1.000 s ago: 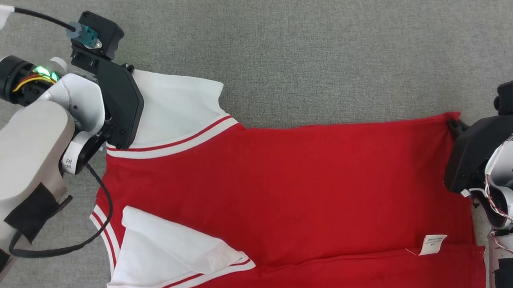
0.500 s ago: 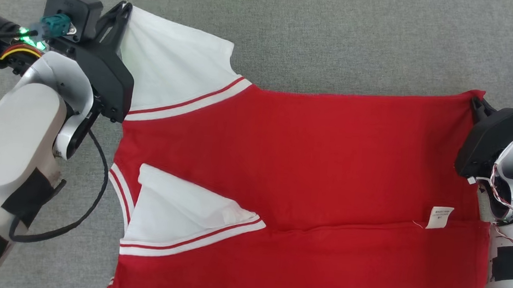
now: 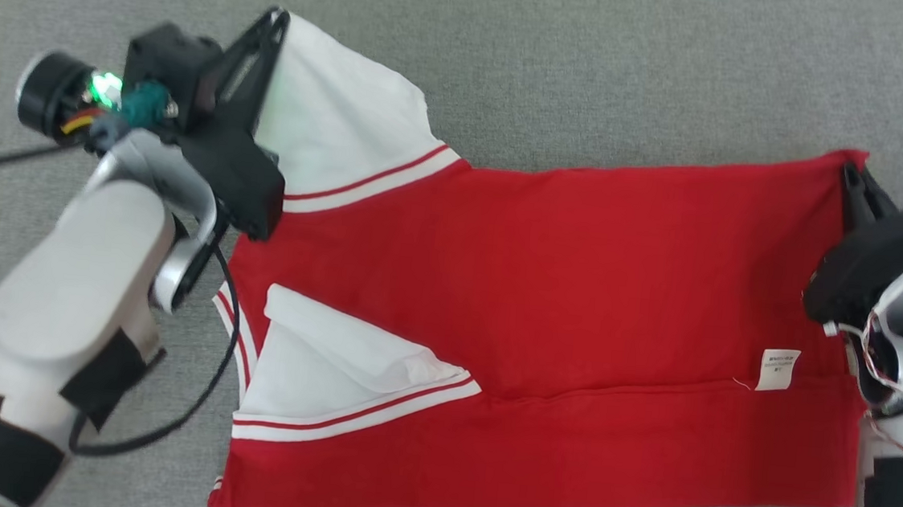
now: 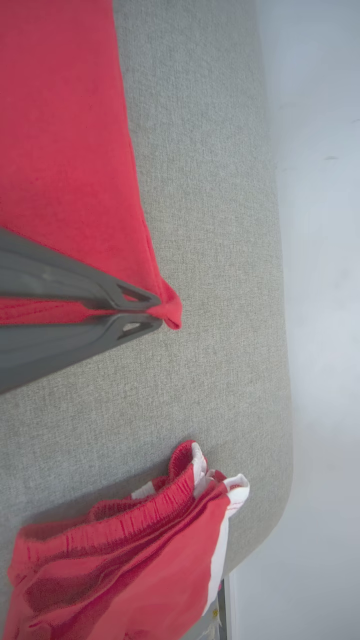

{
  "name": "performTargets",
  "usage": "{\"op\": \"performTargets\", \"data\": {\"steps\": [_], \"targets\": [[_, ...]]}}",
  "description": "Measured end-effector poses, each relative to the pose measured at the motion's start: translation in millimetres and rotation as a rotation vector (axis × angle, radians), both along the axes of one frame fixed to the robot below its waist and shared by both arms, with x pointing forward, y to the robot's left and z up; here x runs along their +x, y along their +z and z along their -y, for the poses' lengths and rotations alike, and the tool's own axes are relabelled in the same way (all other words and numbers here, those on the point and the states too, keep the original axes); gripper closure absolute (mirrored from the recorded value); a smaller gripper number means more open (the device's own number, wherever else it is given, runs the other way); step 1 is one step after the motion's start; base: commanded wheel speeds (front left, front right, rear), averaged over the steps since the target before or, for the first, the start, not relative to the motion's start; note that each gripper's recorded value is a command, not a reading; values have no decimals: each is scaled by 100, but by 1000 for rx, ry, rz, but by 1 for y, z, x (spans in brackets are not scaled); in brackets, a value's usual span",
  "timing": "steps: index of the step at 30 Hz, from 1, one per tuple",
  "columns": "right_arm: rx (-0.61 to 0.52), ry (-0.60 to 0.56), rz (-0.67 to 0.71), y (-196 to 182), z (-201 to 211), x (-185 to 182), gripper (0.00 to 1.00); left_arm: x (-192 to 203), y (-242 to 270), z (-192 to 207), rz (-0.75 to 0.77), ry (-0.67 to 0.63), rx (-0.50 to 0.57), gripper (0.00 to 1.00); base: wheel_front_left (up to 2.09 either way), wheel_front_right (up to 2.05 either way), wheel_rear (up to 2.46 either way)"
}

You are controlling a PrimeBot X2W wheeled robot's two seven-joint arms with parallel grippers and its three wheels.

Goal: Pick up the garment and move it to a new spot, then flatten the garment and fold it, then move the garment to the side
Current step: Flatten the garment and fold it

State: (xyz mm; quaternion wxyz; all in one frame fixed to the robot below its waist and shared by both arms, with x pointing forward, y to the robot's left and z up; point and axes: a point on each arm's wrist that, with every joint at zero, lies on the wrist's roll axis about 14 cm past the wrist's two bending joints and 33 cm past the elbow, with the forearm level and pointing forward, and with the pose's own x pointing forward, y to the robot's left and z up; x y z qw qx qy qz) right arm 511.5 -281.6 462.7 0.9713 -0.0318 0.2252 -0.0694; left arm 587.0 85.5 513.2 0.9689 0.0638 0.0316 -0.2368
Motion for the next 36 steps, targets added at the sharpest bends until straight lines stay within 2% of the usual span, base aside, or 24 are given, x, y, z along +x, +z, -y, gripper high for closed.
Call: {"op": "performTargets", "data": {"steps": [7,16,20,36], "targets": [[16,7,27,5,-2,-29,100,-49,2,-4,22,15,-75,100,0,0,0],[21,17,47,6,-11,-59,100,-129,-12,-17,-52,82,-157,100,0,0,0],[-10,19,40,4,-7,-66,100,-157,-18,-19,-105,119,-212,100,0,0,0],[-124,83,-69,-11,7,-93,100,-211,-43,-19,-245,183,-294,100,0,0,0]]}}
